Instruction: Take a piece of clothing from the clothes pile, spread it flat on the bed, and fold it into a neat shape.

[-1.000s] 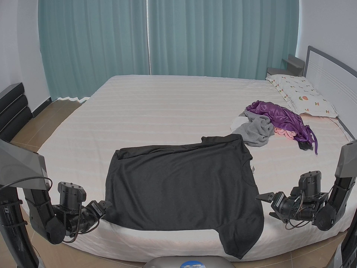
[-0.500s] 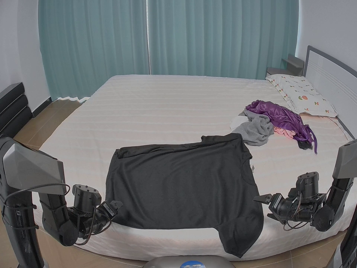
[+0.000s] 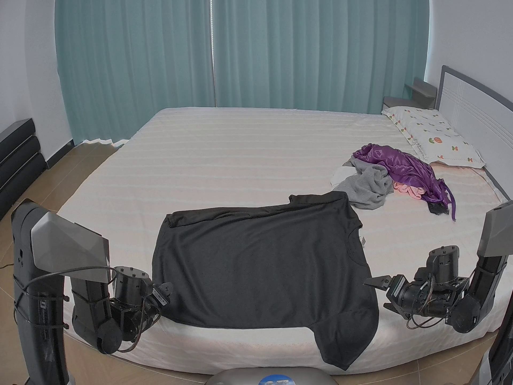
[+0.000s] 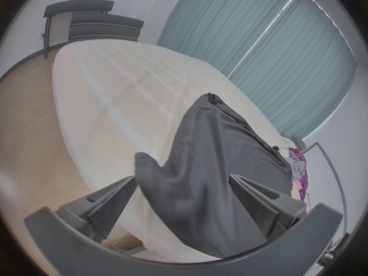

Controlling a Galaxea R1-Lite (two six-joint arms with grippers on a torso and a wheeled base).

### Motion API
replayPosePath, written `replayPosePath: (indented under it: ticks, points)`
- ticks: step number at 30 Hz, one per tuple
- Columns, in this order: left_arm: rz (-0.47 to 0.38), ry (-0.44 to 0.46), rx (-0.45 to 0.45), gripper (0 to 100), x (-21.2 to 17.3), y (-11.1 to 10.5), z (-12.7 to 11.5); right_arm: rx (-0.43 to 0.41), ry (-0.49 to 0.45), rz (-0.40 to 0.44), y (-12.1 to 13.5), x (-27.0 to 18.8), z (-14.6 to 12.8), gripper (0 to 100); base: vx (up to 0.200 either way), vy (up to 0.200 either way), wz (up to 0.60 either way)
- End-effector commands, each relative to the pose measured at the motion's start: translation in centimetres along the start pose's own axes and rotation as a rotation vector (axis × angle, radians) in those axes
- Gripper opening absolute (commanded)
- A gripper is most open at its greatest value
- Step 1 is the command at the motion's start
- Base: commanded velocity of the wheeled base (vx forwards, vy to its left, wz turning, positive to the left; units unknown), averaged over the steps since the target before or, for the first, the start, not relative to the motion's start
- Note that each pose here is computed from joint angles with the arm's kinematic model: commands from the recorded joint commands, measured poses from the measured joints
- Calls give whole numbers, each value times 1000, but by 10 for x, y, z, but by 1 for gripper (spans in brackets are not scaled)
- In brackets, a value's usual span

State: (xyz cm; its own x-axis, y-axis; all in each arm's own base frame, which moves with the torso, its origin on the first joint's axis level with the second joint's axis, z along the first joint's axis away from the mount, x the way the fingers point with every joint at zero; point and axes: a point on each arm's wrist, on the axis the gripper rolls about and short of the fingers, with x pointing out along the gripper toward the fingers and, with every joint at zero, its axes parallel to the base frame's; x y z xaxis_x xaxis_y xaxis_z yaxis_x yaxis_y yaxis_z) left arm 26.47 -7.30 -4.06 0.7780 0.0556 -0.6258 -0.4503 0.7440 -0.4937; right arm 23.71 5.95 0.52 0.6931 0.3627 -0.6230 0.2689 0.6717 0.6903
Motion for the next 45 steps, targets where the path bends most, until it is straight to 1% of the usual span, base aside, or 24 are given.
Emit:
replayPosePath:
  ticks: [1,3,4,7,8,10,13,16,17,18,21,22,23,25,26,34,39,41,42,43,45]
  points:
    - [65,-41,16,100,1,14,8,3,0,-3,-2,0,0,100,0,0,0]
    - [73,-54,18,100,0,16,11,3,0,-5,-3,1,0,100,0,0,0]
    - [74,-77,26,100,-5,19,15,5,0,-7,-3,1,0,100,0,0,0]
    - [70,-85,52,100,-14,20,16,6,1,-10,-4,2,0,100,0,0,0]
    - [48,-102,84,100,-25,19,20,6,0,-9,-4,2,0,100,0,0,0]
    - [36,-113,89,100,-29,18,22,6,0,-9,-4,2,0,100,0,0,0]
    - [37,-102,85,100,-27,19,20,6,0,-9,-4,2,0,100,0,0,0]
    - [59,-55,80,100,-18,26,12,7,0,-9,-4,2,0,100,0,0,0]
    - [60,-52,80,100,-17,26,12,6,0,-9,-4,2,0,100,0,0,0]
    - [67,-25,58,100,-12,30,8,8,1,-10,-4,1,0,100,0,0,0]
    - [46,1,-5,100,-6,33,10,8,1,-10,-4,2,0,100,0,0,0]
    - [46,1,-5,100,-6,33,10,8,1,-10,-4,2,0,100,0,0,0]
    - [33,14,-31,100,-6,33,11,8,2,-9,-4,2,0,100,0,0,0]
    - [24,8,-47,100,-4,32,12,8,3,-10,-4,2,-1,100,0,0,0]
    - [21,5,-51,0,-3,31,13,8,2,-9,-4,2,0,100,0,0,0]
    - [31,-22,-60,0,-4,32,18,9,2,-11,-4,1,0,100,0,0,0]
    - [54,-47,-35,0,-14,32,19,9,0,-12,-4,1,0,100,0,0,0]
    - [64,-51,-3,0,-20,33,19,9,0,-11,-4,1,0,100,0,0,0]
    - [78,-48,46,0,-25,35,19,7,1,-12,-4,1,0,100,0,0,0]
    - [87,-45,72,0,-28,37,18,7,1,-12,-4,1,0,100,0,0,0]
    - [105,-47,104,0,-32,39,17,7,0,-16,-5,2,-1,100,0,0,0]
